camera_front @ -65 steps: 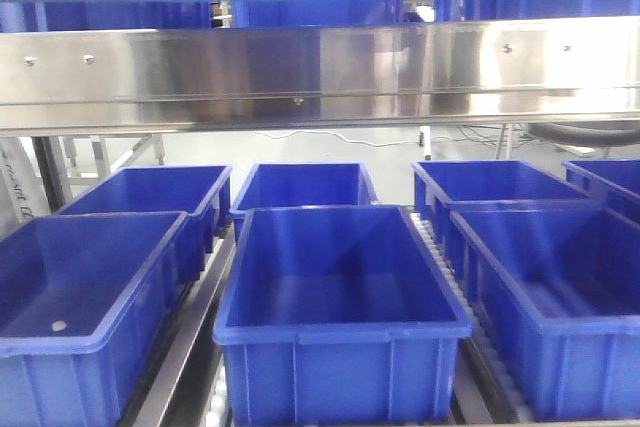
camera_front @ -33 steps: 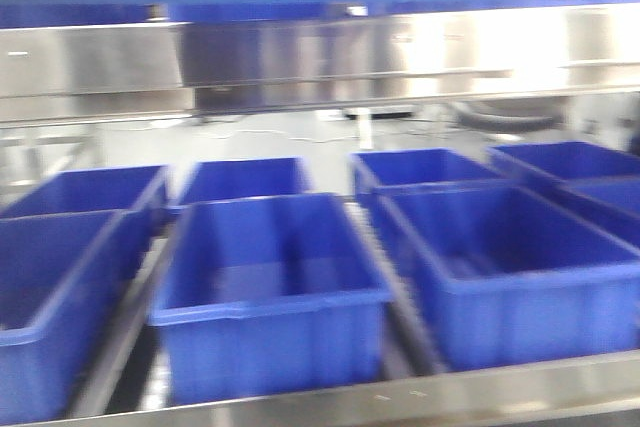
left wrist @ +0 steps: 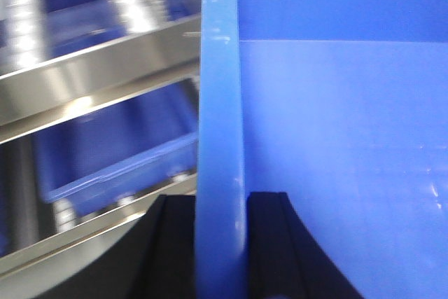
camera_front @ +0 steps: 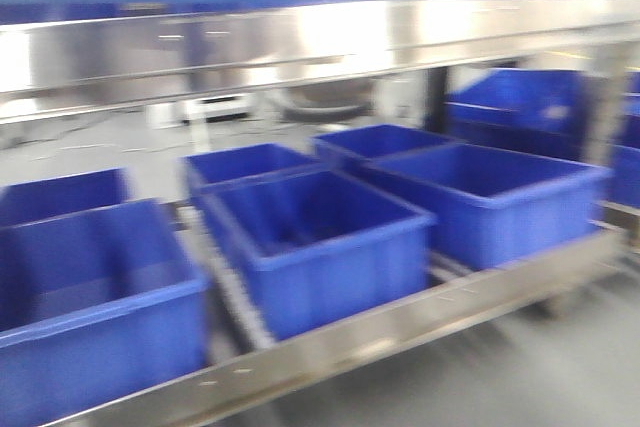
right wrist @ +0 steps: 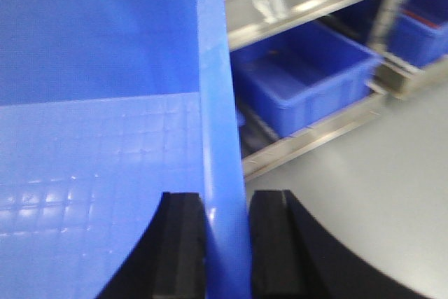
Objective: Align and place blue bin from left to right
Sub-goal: 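Back away and turn from the rack holding the bin in both grippers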
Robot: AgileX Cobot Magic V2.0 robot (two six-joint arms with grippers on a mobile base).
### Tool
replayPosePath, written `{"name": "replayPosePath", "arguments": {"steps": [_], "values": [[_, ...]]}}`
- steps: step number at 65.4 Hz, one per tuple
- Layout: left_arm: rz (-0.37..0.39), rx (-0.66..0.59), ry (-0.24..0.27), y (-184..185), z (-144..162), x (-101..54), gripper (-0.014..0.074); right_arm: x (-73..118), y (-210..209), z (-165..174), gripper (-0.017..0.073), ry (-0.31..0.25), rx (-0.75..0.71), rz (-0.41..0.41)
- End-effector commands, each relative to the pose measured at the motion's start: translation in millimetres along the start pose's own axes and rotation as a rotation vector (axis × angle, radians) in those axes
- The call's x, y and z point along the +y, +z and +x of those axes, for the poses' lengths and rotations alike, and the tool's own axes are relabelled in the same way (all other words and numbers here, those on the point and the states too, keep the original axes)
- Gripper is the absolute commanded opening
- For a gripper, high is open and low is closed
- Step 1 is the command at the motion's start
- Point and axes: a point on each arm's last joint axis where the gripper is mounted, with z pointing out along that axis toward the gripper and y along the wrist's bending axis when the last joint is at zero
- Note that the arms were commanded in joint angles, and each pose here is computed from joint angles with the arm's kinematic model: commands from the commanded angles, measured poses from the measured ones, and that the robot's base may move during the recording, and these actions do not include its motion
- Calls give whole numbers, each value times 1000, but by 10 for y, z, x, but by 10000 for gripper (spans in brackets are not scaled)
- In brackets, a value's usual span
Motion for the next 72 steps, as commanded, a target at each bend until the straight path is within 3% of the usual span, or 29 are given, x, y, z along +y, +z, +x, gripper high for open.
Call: {"name": "replayPosePath", "arguments": {"steps": [1,72], "values": [[99,-70,0,-77,-59,-86,-111,225,-110,-203,-166,3,-221,-253],[99,-70,0,-77,-59,-86,-111,225,-110,-203,-166,3,-221,-253]]}}
